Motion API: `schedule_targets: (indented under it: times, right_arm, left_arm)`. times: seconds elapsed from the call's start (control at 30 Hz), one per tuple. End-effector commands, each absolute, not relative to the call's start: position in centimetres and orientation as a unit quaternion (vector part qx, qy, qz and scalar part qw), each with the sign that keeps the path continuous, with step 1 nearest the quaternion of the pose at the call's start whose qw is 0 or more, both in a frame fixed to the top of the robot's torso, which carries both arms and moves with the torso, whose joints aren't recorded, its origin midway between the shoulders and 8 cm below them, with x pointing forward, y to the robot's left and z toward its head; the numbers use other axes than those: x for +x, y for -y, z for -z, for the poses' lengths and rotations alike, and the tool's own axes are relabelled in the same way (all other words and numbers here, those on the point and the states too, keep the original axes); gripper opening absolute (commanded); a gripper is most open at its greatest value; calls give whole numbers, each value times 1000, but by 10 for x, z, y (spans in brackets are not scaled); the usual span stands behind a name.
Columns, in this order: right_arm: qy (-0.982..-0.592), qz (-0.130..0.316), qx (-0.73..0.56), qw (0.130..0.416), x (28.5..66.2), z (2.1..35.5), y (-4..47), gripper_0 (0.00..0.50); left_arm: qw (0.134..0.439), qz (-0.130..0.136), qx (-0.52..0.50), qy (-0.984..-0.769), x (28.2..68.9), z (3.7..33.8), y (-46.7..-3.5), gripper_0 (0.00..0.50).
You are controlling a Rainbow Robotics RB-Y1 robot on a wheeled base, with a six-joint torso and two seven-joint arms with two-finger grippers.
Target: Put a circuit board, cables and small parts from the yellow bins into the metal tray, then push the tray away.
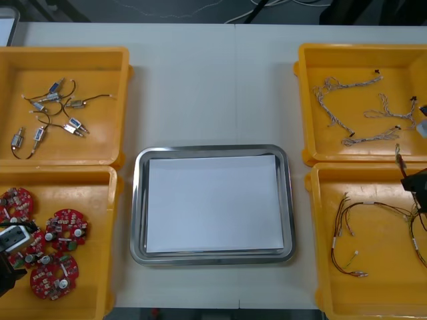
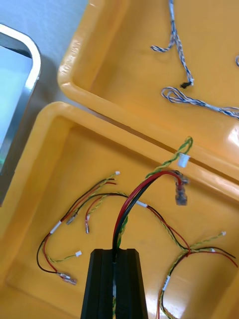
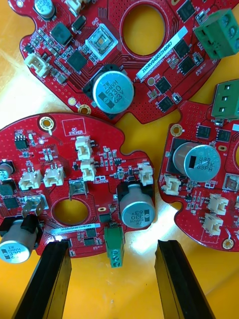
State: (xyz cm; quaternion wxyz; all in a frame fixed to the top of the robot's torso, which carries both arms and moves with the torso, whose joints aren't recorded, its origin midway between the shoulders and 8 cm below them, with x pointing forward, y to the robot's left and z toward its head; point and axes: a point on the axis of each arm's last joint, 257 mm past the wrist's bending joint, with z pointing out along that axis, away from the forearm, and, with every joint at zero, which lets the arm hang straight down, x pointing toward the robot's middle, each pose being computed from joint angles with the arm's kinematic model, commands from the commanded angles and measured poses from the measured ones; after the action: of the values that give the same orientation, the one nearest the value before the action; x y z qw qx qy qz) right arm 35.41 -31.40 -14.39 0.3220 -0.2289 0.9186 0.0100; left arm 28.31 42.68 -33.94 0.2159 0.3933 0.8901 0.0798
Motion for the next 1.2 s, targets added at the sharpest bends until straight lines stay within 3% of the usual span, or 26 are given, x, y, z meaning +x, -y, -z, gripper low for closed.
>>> schedule_targets:
  times: [0.03,0.53,0.63,0.67,0.7,0.83,0.87,0.9,0.93,1.2]
  right_arm:
    - [-897,3,-294,331,361,127,287,0]
    - [-893,-23,-327,309,355,140,254,0]
    - [-896,-27,-321,307,354,141,254,0]
    - [-896,-27,-321,307,354,141,254,0]
    - [-899,-30,-313,305,354,142,252,0]
    - [-909,-40,-291,296,351,148,244,0]
    - [-909,-40,-291,296,351,148,244,0]
    - [-912,-38,-284,295,350,148,242,0]
    - [-913,-40,-280,294,349,149,240,0]
    - [-918,-34,-266,293,351,151,244,0]
  left_arm:
    - [228,-69,352,-905,285,340,-415,500]
    - [231,-82,345,-906,288,342,-418,453]
    - [231,-83,346,-906,289,343,-417,369]
    - [231,-83,346,-906,289,343,-417,369]
    - [232,-85,345,-905,290,342,-417,288]
    - [231,-88,344,-906,290,343,-419,139]
    - [231,-88,344,-906,290,343,-419,139]
    - [231,-87,345,-906,290,344,-417,32]
    - [230,-88,343,-906,290,344,-418,0]
    - [238,-81,332,-909,294,339,-416,0]
